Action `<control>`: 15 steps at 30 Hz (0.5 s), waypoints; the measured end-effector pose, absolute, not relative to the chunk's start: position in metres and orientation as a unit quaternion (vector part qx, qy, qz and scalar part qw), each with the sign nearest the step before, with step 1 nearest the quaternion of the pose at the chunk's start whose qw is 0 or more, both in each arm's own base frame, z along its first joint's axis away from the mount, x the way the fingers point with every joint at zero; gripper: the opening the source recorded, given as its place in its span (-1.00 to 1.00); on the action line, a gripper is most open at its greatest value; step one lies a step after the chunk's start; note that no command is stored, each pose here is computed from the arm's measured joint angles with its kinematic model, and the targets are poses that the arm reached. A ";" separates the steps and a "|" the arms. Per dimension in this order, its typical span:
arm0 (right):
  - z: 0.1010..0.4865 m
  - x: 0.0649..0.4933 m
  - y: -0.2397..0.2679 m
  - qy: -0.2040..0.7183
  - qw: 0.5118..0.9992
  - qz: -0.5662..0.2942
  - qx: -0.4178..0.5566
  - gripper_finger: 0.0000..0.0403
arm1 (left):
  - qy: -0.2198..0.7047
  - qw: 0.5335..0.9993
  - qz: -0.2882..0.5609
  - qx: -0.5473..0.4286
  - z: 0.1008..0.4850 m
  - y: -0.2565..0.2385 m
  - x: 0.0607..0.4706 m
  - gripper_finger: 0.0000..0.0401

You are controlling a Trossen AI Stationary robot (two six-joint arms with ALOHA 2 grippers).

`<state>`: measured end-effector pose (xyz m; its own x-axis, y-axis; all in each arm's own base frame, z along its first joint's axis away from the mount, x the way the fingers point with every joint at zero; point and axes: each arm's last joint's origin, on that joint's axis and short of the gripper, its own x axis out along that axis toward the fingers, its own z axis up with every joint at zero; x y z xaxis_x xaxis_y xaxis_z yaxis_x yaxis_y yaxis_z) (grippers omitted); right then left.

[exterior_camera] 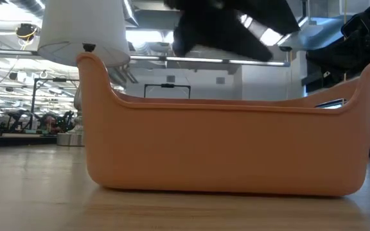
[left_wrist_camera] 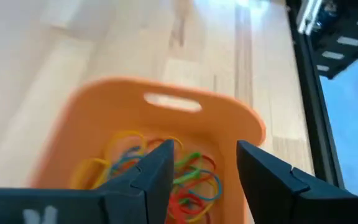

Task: Pick and place rubber bands into bin
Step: Return to Home Position

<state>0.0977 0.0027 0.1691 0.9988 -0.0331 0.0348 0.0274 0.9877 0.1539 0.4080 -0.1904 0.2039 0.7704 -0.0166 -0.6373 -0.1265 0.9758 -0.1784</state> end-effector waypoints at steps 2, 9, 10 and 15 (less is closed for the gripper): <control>0.169 0.098 0.003 -0.019 0.997 -0.015 0.077 -0.89 | 0.340 0.934 0.046 -0.100 0.219 -0.186 0.409 -0.19; 0.169 0.098 0.003 -0.018 0.997 -0.015 0.077 -0.89 | 0.362 0.930 0.057 -0.017 0.264 -0.158 0.387 -0.51; 0.169 0.098 0.003 -0.019 0.997 -0.015 0.077 -0.89 | 0.371 0.927 0.058 -0.004 0.267 -0.152 0.382 -0.60; 0.169 0.098 0.003 -0.019 0.997 -0.015 0.077 -0.89 | 0.382 0.920 0.068 0.051 0.268 -0.121 0.344 -0.96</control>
<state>0.0977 0.0026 0.1691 0.9988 -0.0332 0.0348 0.0275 0.9877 0.1542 0.3442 -0.1205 0.2682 0.6985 0.1637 -0.6967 -0.0863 0.9856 0.1451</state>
